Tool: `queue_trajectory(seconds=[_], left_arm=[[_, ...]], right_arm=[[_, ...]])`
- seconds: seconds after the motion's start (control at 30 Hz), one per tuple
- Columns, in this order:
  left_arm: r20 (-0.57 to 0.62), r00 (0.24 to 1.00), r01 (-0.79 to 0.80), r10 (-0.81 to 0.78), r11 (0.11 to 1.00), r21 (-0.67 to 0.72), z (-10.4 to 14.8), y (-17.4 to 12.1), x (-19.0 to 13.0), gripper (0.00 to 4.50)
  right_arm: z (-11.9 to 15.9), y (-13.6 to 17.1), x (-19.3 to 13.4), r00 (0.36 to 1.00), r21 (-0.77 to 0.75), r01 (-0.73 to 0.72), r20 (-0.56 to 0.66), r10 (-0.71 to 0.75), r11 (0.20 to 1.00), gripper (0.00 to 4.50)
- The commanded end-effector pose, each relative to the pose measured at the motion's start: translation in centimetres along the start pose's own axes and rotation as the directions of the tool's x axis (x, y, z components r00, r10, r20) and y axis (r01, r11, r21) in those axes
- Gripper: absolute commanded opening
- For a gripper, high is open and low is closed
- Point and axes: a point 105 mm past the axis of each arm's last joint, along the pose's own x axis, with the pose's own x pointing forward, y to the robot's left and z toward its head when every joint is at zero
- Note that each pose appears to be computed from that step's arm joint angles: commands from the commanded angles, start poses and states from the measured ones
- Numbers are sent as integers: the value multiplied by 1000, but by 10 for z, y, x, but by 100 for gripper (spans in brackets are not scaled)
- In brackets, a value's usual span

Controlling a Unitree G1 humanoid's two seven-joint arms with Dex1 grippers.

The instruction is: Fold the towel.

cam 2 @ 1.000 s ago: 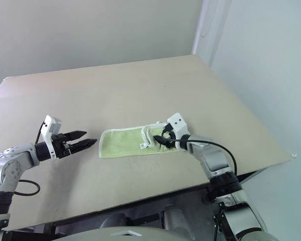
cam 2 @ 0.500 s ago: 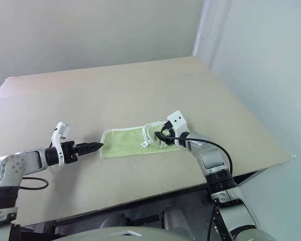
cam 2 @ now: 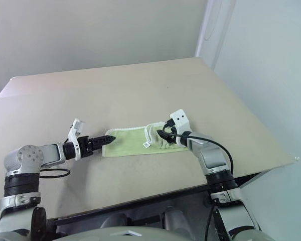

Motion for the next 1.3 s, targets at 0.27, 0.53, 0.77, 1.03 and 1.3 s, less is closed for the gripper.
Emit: queue_trajectory(seconds=[0.27,0.53,0.77,1.03,1.3], left_arm=[[-19,998,58,-59,997,-51,-5,-7,8,248],[17,997,79,-79,996,-37,3,-11,-3,2],[45,999,20,-23,998,57,18,-12,-27,2],[42,996,-83,78,990,111,30,0,-70,2],[26,994,-112,109,977,180,47,-4,-98,2]], right_arm=[[23,1,-3,997,-21,1,72,0,1000,353],[22,0,-3,998,-30,-3,67,5,1000,353],[28,3,-9,996,-41,-35,86,38,999,353],[33,12,-29,984,-82,-149,85,156,985,353],[35,20,-50,966,-110,-238,80,247,965,353]])
